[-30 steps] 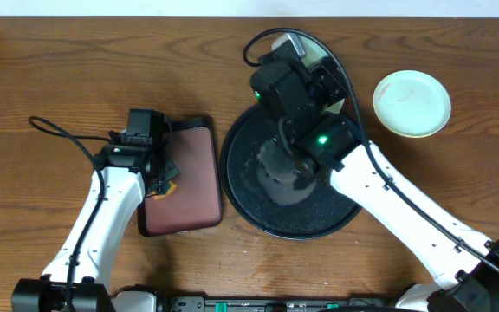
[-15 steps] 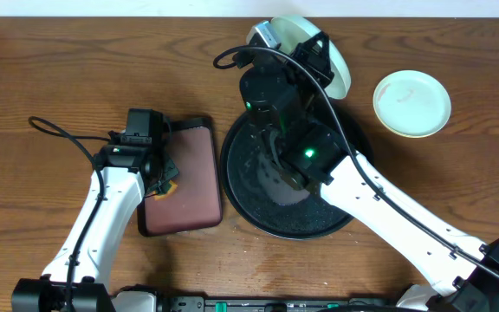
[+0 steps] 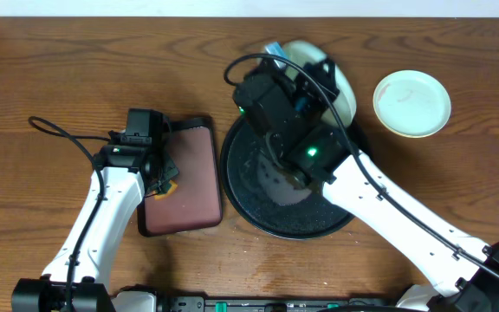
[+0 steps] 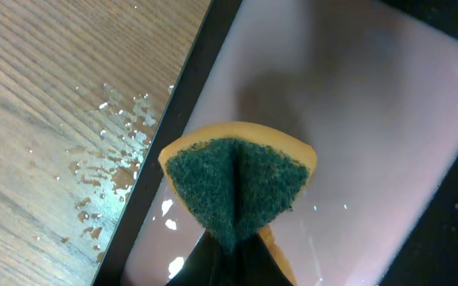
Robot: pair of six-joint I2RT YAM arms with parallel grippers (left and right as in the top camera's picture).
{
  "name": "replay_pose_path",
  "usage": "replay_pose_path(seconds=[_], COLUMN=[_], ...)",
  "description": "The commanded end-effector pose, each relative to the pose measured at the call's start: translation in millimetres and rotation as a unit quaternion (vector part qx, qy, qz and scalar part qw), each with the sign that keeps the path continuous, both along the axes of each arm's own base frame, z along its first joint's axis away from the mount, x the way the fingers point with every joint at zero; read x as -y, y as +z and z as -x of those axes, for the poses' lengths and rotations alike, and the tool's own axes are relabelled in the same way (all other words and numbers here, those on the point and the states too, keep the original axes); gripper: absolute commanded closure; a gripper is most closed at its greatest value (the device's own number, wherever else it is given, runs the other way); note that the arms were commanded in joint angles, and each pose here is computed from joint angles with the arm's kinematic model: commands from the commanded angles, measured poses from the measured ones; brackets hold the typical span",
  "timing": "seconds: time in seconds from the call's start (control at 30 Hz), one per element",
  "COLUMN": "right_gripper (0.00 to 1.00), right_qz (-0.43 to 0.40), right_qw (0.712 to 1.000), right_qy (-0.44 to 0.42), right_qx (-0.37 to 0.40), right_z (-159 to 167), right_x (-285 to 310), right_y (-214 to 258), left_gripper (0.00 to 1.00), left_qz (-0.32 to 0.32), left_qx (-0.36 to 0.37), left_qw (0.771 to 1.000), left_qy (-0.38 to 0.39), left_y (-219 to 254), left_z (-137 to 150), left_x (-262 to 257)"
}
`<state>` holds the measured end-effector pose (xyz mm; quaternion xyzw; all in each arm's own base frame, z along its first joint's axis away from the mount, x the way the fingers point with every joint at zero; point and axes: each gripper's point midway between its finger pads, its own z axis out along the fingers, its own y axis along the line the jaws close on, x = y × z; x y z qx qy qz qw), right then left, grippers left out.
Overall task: Clean dirty plates on tray and stack at the side
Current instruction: 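Lift the green plate off the black tray with the right gripper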
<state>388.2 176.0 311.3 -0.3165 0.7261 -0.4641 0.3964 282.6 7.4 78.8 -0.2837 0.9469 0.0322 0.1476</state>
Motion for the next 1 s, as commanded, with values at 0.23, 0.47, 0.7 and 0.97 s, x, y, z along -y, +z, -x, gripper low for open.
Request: replay_pose_path(seconds=[0.23,0.47,0.7,0.97], right_gripper=[0.99,0.99,0.99,0.99], right_qz=[-0.063,-0.231,-0.246,-0.184], right_qw=[0.996,0.973,0.964,0.965], right_qy=[-0.046,0.008,-0.043,-0.110], right_qx=[0.046,0.015,-0.095,0.150], right_z=[3.1,9.3,-0.6,37.5], right_x=[27.5,-1.8,25.4,58.5], right_y=[16.0,-2.5,-87.9,37.1], left_gripper=[0.93,0.92,0.92,0.93], left_qz=[-0.003,-0.003,-0.003,-0.002], left_qx=[-0.003,-0.003,-0.008,-0.004], left_qw=[1.000,1.000,1.000,1.000], left_qy=[-0.004,-0.003,-0.004,0.000], left_y=[-1.7,-1.7,-2.3,-1.9], left_z=[1.4,1.4,3.9,2.3], left_x=[-1.9,-1.9,-2.1,-1.9])
